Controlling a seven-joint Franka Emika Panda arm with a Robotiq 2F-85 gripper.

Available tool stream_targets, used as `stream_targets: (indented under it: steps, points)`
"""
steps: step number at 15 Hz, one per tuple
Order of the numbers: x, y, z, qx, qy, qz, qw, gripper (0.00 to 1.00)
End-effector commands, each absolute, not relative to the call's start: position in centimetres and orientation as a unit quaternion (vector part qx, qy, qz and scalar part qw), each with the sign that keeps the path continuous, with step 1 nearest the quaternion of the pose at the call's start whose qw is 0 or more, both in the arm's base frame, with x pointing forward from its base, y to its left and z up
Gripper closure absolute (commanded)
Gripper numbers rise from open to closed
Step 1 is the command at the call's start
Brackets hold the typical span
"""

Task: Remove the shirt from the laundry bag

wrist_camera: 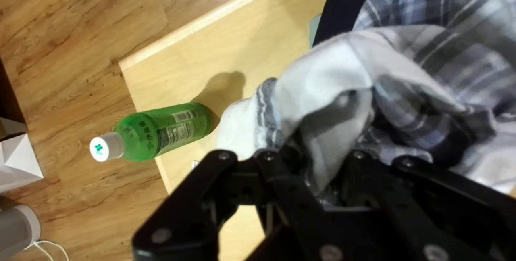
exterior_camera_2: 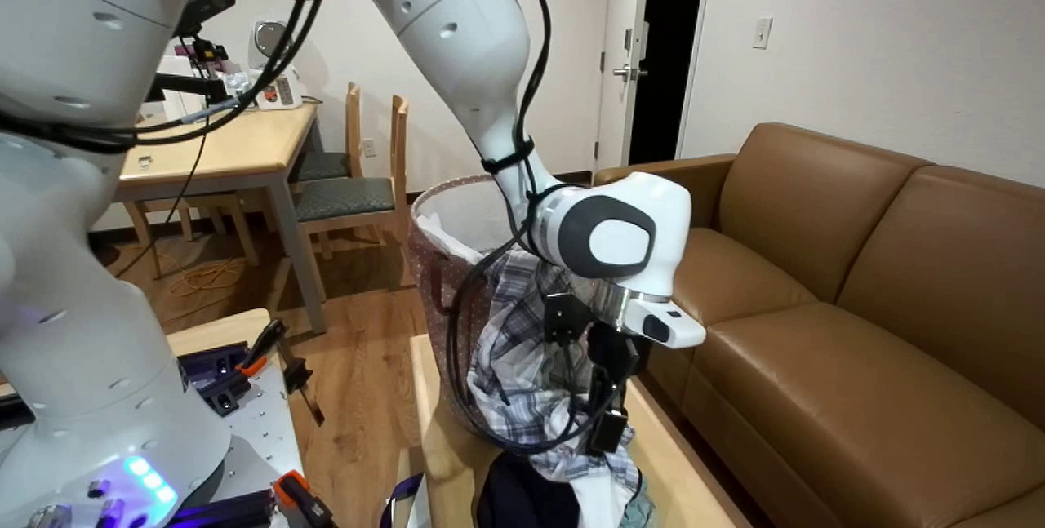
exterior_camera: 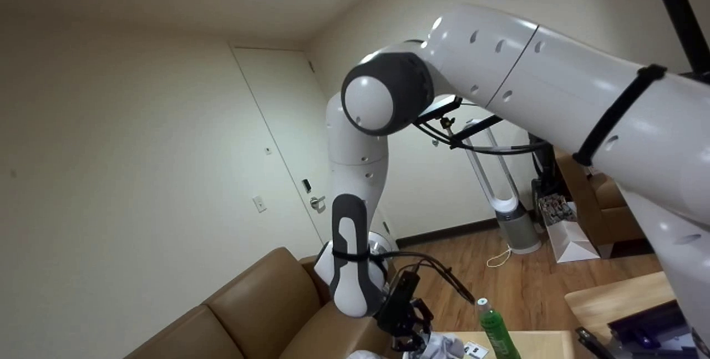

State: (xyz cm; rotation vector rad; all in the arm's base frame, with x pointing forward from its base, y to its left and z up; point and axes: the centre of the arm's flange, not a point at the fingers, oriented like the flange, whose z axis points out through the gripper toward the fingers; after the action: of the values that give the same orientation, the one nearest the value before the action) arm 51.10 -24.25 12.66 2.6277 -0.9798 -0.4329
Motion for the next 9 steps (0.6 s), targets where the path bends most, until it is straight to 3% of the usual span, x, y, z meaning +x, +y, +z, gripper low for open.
stream_targets:
  steps: [1,9]
  points:
    - [54.1,-32.4,15.3,0.918,-0.334,-0.167,0.137,0.58]
    - [52.0,-49.5,29.7,0.965,-0.214,-0.150,0.027,0.08]
